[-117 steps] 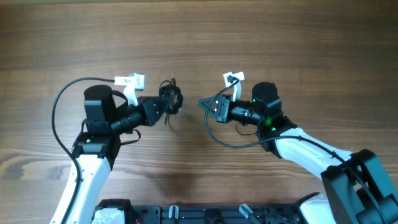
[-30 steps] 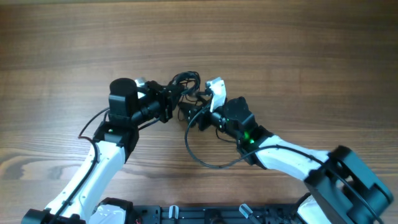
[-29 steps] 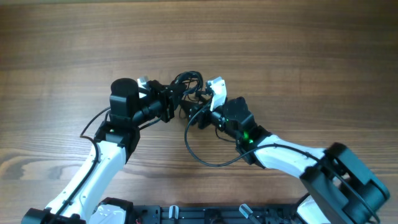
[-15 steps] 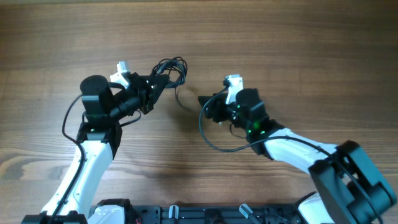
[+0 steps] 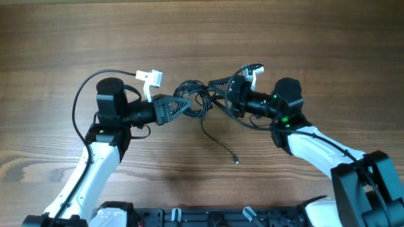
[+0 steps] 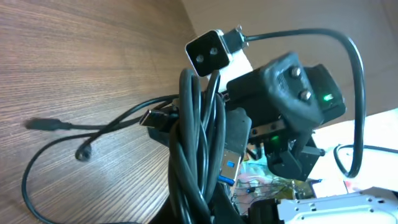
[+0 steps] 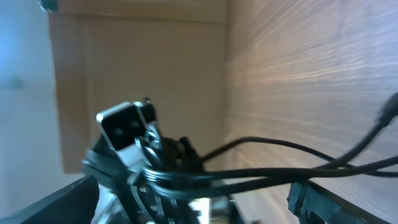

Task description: Untangle cables

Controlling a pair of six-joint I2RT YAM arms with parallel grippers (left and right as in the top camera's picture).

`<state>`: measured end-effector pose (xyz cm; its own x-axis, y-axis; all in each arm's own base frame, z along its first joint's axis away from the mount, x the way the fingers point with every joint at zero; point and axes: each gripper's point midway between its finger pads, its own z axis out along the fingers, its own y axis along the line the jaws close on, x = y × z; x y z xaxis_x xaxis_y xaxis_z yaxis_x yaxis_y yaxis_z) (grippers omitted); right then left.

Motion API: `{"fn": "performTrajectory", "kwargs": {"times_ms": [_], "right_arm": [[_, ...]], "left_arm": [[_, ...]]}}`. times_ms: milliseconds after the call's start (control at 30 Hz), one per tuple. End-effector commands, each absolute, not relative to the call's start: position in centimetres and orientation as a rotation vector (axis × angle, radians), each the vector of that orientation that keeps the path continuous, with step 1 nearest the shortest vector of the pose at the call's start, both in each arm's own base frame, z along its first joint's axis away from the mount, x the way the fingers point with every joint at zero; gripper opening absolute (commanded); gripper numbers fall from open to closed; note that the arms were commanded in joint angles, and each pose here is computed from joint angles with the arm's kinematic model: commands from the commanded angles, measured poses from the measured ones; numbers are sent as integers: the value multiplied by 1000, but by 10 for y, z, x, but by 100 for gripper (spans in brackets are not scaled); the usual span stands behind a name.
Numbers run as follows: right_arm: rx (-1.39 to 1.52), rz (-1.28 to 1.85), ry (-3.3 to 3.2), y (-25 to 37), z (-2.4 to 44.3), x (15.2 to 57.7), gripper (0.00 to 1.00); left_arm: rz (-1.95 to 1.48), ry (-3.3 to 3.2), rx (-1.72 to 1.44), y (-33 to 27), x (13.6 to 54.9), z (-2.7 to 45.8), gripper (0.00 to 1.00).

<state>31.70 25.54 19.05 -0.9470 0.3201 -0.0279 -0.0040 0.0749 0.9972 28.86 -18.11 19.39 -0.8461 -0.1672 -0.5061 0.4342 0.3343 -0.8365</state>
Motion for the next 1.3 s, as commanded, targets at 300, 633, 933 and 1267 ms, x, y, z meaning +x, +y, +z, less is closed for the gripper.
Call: {"fn": "performTrajectory", "kwargs": {"times_ms": [300,633,933,1267], "right_arm": [[596,2053,1959,250,219,337,56],[-101,1584,1843,254,211,336,5],[-204,1584,1776,282,222,319,5],[-153,1422,2146,299,140,296,5]], "left_arm": [[-1557,2069,453,-210,265,193,4],[-1211,2368,82,-177,287,131,8],[-1109,2360,578,-225,243,115,4],[-1080,2384,41,-195,292,125,4]]}}
